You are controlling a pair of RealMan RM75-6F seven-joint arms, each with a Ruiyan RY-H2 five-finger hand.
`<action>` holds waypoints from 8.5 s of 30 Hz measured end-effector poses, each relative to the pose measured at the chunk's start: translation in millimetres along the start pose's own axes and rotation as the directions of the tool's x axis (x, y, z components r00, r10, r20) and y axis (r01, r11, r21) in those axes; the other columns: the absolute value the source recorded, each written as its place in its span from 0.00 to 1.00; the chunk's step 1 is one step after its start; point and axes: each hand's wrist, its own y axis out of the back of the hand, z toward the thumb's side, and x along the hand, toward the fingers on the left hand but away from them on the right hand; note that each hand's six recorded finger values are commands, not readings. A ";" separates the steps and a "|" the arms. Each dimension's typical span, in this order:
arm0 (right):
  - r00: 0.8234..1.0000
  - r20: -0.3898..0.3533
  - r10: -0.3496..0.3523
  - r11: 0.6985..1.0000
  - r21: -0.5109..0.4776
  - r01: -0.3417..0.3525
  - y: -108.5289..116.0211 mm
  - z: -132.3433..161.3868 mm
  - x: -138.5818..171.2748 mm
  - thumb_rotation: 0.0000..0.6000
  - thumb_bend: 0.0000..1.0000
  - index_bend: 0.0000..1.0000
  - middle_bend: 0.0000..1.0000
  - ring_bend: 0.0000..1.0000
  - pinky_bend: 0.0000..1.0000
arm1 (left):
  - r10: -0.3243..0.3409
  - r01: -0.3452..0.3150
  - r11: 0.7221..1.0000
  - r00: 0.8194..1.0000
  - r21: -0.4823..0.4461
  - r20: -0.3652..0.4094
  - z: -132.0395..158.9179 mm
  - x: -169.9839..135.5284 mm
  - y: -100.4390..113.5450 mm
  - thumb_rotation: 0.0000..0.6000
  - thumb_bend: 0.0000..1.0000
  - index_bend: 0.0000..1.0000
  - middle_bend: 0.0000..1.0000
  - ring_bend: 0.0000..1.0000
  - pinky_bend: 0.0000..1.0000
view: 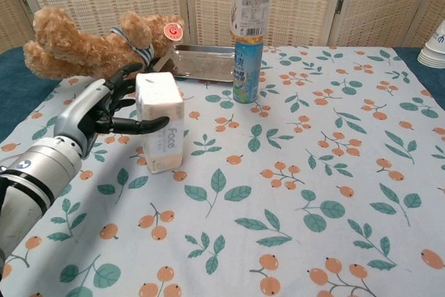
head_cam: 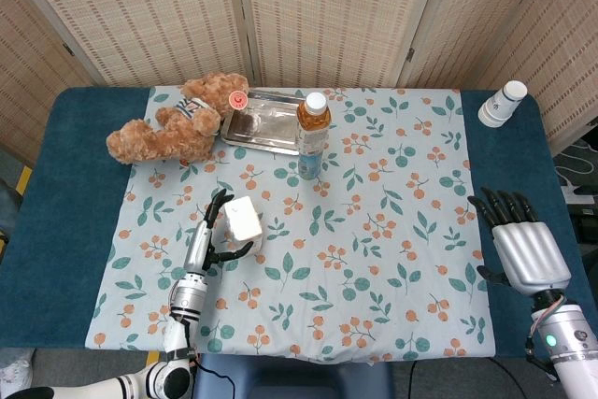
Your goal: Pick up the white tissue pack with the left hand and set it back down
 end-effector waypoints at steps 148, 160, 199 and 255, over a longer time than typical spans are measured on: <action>1.000 0.026 0.007 0.998 -0.062 -0.005 12.0 -12.7 -4.4 1.00 0.12 0.12 0.00 0.00 0.00 | -0.012 0.282 0.480 0.949 0.831 -0.315 169.6 45.5 0.2 1.00 0.18 0.38 0.52 0.22 0.19; 0.999 0.025 0.029 0.999 -0.044 -0.028 3.9 -10.5 -6.9 1.00 0.12 0.11 0.00 0.00 0.00 | -0.123 0.154 0.862 0.988 0.483 -0.094 163.0 48.5 20.9 1.00 0.16 0.39 0.53 0.25 0.19; 0.998 0.034 0.059 0.998 0.009 -0.059 -12.7 -5.1 -11.5 1.00 0.12 0.11 0.00 0.00 0.00 | -0.147 0.122 0.962 0.985 0.244 0.088 -9.5 22.4 71.7 1.00 0.15 0.41 0.53 0.28 0.32; 0.998 0.051 0.047 0.999 0.017 -0.048 -13.3 -7.2 -14.3 1.00 0.12 0.11 0.00 0.00 0.00 | -0.236 0.237 0.944 0.971 0.231 -0.033 -51.5 13.8 76.4 1.00 0.08 0.00 0.05 0.00 0.15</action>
